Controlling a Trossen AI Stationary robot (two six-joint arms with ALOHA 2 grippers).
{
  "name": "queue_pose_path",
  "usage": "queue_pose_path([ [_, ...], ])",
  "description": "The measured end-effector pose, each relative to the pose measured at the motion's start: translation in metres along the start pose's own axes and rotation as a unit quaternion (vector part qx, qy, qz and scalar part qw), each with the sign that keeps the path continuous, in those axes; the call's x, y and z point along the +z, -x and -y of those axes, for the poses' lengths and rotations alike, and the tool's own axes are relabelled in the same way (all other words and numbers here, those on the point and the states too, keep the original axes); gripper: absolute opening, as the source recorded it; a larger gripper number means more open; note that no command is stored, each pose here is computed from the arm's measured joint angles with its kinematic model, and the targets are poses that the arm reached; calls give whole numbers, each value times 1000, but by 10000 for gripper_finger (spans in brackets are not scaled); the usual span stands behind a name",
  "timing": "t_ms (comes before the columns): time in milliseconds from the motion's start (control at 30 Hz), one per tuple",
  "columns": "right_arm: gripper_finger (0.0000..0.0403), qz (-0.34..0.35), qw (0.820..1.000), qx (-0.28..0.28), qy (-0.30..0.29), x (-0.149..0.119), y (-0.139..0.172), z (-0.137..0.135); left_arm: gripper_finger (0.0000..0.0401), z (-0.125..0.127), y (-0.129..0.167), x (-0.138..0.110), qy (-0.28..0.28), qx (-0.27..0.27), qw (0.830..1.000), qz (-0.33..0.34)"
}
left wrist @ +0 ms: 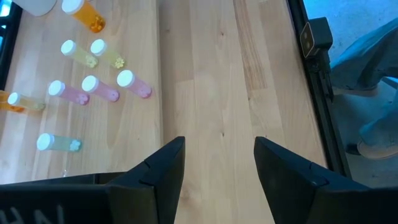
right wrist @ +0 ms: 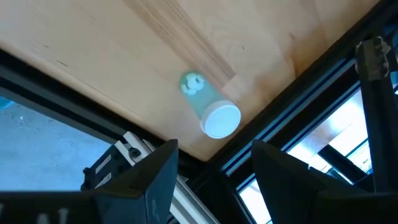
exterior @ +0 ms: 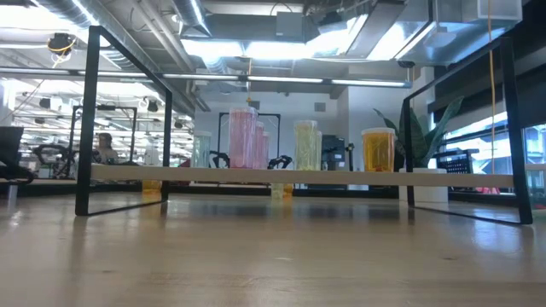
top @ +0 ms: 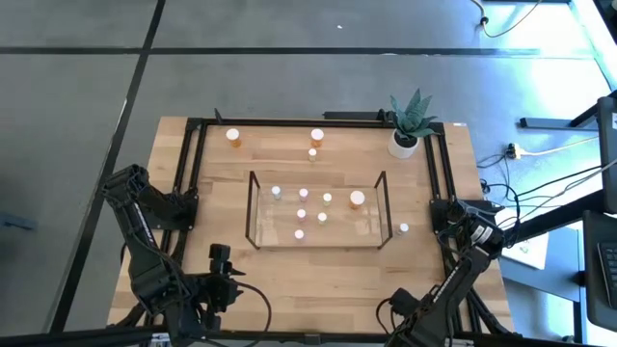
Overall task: Pick and place medicine bottles onto shelf by color
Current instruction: Put the bottom blue pill bottle on the shelf aligned with the other blue pill bottle
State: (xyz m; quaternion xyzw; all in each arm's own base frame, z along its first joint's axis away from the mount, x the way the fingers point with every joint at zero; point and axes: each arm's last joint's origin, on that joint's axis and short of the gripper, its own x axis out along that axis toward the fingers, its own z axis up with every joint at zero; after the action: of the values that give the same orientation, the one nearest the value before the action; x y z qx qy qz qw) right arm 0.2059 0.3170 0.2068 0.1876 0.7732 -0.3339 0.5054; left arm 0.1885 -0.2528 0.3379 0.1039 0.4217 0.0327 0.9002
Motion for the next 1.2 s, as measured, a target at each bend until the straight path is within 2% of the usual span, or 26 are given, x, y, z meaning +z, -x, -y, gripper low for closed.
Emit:
queue_pose_path([
  [500,207,22,1000,-1,-2,1,0,1,185,0,0,0,0,0,1000,0],
  [600,207,28,999,20,6,-1,7,-2,185,-1,-1,1,2,1,1000,0],
  [733,207,104,992,70,28,-9,35,1,186,-4,-4,3,8,6,1000,-2],
  [867,207,184,973,134,32,-24,72,26,186,-8,-8,7,16,13,1000,-4],
  [1000,207,217,958,187,14,-35,91,59,186,-12,-12,10,24,19,1000,-6],
  [1100,207,233,951,204,-12,-39,92,86,185,-14,-13,11,27,22,999,-8],
  [1200,207,216,953,207,-54,-40,79,103,185,-14,-13,11,25,22,999,-8],
])
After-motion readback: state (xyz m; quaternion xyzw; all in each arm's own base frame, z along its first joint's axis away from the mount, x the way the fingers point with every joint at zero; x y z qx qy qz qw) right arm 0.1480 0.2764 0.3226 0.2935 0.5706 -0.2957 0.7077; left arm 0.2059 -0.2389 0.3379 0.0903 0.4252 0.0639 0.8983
